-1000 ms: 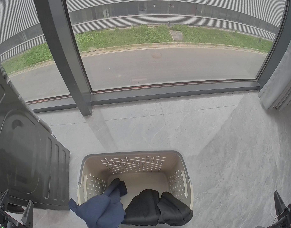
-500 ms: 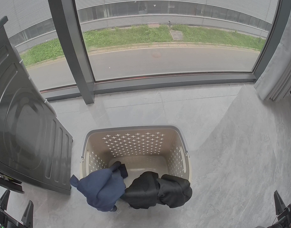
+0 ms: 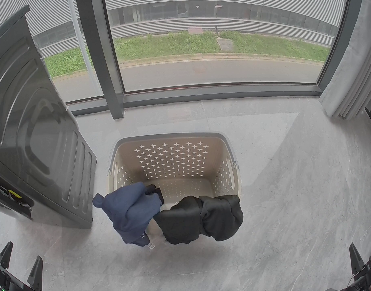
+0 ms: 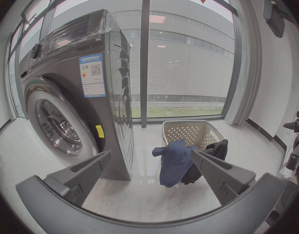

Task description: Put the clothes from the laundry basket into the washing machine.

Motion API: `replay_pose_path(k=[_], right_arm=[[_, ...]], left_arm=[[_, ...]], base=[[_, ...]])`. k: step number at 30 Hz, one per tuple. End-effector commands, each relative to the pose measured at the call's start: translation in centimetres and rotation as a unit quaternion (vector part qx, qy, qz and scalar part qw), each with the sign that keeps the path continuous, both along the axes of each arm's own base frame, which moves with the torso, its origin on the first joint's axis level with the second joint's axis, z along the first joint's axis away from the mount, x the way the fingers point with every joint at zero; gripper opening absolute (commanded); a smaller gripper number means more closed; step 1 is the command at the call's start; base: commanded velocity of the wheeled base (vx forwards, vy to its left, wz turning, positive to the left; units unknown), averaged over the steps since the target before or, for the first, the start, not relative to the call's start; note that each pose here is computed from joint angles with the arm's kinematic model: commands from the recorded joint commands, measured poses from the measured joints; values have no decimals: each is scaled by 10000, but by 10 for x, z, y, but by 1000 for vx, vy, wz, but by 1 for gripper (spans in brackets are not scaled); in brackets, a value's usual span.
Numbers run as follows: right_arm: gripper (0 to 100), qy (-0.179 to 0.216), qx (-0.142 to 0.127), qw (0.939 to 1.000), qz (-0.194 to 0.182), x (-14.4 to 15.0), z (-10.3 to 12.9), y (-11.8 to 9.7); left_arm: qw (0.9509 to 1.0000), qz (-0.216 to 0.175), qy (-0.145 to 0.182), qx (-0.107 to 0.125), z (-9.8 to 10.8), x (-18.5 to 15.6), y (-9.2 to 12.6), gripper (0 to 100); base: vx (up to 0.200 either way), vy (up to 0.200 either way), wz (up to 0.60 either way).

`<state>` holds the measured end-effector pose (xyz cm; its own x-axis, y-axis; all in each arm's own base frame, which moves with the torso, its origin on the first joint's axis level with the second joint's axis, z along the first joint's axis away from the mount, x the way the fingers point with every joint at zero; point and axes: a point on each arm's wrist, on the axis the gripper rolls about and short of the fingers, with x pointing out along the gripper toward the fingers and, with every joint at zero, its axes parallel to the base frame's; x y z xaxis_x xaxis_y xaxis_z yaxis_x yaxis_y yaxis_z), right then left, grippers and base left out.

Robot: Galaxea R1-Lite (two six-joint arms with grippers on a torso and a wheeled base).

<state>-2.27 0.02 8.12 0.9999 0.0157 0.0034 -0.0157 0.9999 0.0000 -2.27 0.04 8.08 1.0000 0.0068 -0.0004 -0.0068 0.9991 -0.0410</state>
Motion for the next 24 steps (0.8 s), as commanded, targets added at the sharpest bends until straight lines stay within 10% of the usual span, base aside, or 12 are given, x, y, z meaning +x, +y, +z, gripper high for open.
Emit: replay_pose_path(k=[1,13,24], right_arm=[[100,-6,0,10000,-2,0,-5,0],[100,-6,0,10000,-2,0,-5,0],[100,-6,0,10000,6,0,-5,0]], left_arm=[[10000,4,13,-2,-5,0,0,100],[10000,4,13,-2,-5,0,0,100],[10000,12,13,6,-5,0,0,100]], base=[[-200,0,0],[-200,0,0],[0,0,0]])
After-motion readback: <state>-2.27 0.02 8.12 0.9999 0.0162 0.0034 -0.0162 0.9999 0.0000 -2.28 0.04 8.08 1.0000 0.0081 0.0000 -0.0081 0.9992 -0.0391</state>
